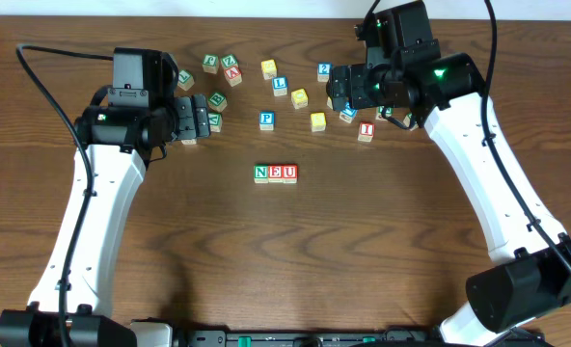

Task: Spell out NEURIPS
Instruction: 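Move the right gripper over the right side of the block cluster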

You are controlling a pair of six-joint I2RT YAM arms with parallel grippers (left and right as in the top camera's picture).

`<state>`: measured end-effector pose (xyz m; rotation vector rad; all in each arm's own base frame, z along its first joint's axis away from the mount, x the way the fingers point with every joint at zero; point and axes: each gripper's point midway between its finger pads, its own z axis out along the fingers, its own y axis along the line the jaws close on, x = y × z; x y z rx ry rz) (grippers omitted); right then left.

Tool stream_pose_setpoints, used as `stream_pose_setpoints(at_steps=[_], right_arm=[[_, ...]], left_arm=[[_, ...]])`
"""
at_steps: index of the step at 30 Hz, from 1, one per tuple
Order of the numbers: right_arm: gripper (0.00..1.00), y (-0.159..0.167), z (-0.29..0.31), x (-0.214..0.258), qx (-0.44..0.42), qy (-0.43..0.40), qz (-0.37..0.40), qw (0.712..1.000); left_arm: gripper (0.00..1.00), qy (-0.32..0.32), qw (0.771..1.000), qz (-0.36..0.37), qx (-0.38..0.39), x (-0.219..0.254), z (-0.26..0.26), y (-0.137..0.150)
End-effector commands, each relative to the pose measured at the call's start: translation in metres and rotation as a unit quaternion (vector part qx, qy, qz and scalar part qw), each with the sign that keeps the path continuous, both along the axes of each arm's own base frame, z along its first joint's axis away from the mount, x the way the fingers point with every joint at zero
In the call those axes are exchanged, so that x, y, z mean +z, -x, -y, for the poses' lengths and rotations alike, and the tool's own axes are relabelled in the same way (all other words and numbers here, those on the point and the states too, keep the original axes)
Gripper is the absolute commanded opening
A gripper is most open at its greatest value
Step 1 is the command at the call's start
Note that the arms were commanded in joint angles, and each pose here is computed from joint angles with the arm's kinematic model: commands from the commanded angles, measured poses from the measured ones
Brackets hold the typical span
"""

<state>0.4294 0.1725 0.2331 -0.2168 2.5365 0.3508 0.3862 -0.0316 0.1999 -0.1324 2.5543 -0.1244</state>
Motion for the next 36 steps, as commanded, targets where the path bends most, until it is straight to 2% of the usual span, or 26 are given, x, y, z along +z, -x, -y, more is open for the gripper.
stream_pose_setpoints(at_steps=[1,23,36], right_arm=[[0.99,0.001,0.003,0.001,0.002,0.006,0.004,1.0],[0.96,0.001,0.011,-0.001,-0.014,0.004,-0.006,1.0],[0.95,-0.009,0.065,-0.006,-0.092,0.014,-0.021,0.995]], left_arm=[[0.91,0.003,1.0,0.007,0.011,0.007,-0.002,-0.003],[0.91,0.005,1.0,0.023,0.012,0.012,-0.002,-0.009],[0.91,0.005,1.0,0.021,0.012,0.011,-0.002,-0.009]])
